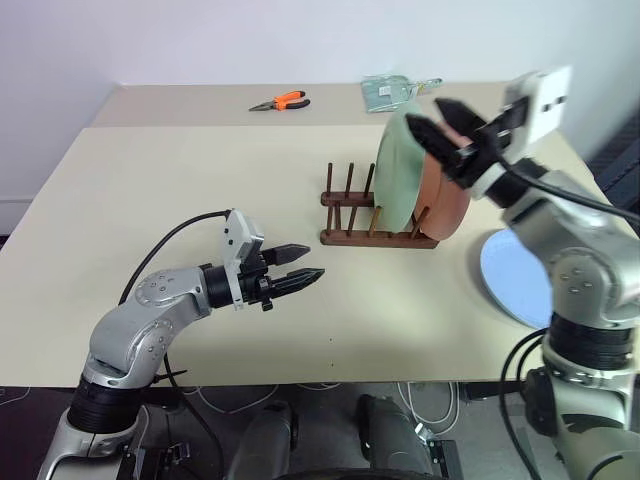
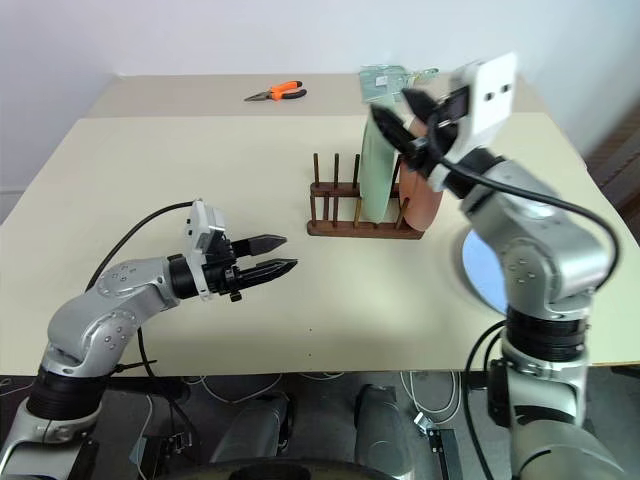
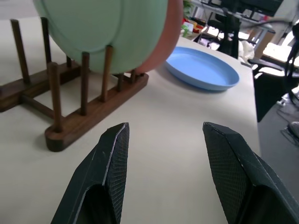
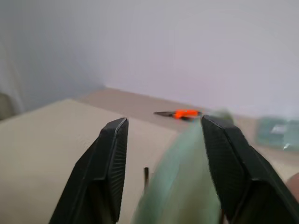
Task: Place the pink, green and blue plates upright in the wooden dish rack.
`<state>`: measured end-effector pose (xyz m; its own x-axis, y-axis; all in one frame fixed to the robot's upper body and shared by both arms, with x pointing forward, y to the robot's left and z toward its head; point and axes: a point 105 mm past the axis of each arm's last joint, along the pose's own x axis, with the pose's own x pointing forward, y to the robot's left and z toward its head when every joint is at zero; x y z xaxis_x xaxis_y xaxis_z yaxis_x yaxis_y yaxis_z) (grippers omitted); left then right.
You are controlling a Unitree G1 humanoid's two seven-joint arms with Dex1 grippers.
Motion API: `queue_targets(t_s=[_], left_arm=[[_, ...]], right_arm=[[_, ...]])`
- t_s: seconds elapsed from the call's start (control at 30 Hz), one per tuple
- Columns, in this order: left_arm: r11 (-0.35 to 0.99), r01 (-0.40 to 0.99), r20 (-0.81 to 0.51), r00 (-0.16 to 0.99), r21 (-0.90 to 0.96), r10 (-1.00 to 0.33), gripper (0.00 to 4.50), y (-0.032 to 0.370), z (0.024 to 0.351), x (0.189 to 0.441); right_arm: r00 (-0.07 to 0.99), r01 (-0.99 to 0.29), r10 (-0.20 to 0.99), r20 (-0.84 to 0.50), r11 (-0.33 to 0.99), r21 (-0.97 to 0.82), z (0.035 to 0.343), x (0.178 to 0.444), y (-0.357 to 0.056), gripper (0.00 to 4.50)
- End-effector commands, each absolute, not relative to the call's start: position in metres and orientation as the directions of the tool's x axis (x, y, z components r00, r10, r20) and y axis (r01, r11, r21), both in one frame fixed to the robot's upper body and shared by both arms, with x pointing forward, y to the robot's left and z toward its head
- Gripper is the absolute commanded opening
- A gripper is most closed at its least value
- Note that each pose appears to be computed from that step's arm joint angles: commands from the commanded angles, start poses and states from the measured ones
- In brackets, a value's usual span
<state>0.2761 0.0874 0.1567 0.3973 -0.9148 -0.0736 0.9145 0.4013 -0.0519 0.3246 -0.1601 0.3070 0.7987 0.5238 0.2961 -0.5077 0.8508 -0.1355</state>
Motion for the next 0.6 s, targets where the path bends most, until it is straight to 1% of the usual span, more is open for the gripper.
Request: queue_targets(t_s=[0.03,0.07,0.1,0.17,0.2,0.23,0.3,0.37,0.4,0.43,0.5,0.57,0.6], left_arm=[[0.337,0.941,-0.061,0.335,-0.028,-0.94,2.57,0.077,0.16,0.274],[0.32,0.947,-0.062,0.318,-0.031,-0.946,2.57,0.074,0.159,0.274],[0.311,0.95,-0.063,0.308,-0.032,-0.949,2.57,0.073,0.158,0.274],[0.29,0.957,-0.069,0.287,-0.027,-0.955,2.57,0.069,0.156,0.276],[0.282,0.959,-0.071,0.28,-0.025,-0.957,2.57,0.067,0.156,0.276],[0.271,0.962,-0.073,0.268,-0.024,-0.961,2.57,0.065,0.155,0.277],[0.255,0.967,-0.076,0.253,-0.022,-0.964,2.57,0.063,0.154,0.277],[0.235,0.972,-0.082,0.233,-0.019,-0.969,2.57,0.061,0.153,0.276],[0.227,0.974,-0.086,0.225,-0.018,-0.971,2.57,0.06,0.152,0.276],[0.221,0.975,-0.09,0.219,-0.016,-0.972,2.57,0.059,0.151,0.275],[0.212,0.977,-0.093,0.21,-0.012,-0.973,2.57,0.057,0.151,0.274],[0.208,0.978,-0.091,0.206,-0.01,-0.974,2.57,0.055,0.151,0.273],[0.207,0.978,-0.09,0.205,-0.009,-0.975,2.57,0.055,0.152,0.273]], right_arm=[[0.818,-0.377,0.42,0.393,0.907,-0.186,0.338,0.295,-0.212,3.81],[0.839,-0.356,0.403,0.366,0.914,-0.193,0.333,0.29,-0.222,4.29],[0.851,-0.348,0.397,0.344,0.917,-0.198,0.329,0.286,-0.227,4.41],[0.917,-0.289,0.341,0.206,0.926,-0.243,0.298,0.28,-0.249,4.41],[0.935,-0.28,0.325,0.141,0.922,-0.268,0.285,0.277,-0.255,4.41],[0.949,-0.287,0.312,0.041,0.911,-0.295,0.262,0.272,-0.259,4.41],[0.95,-0.312,0.303,-0.078,0.895,-0.318,0.235,0.264,-0.261,4.41],[0.92,-0.369,0.285,-0.268,0.858,-0.356,0.186,0.256,-0.257,4.41],[0.904,-0.385,0.268,-0.334,0.849,-0.362,0.165,0.253,-0.255,4.41],[0.899,-0.367,0.228,-0.373,0.857,-0.361,0.148,0.254,-0.257,4.41],[0.897,-0.309,0.136,-0.421,0.873,-0.378,0.124,0.259,-0.266,4.41],[0.885,-0.282,0.076,-0.46,0.873,-0.398,0.107,0.263,-0.272,4.41],[0.884,-0.26,0.043,-0.466,0.873,-0.412,0.101,0.265,-0.277,4.17]])
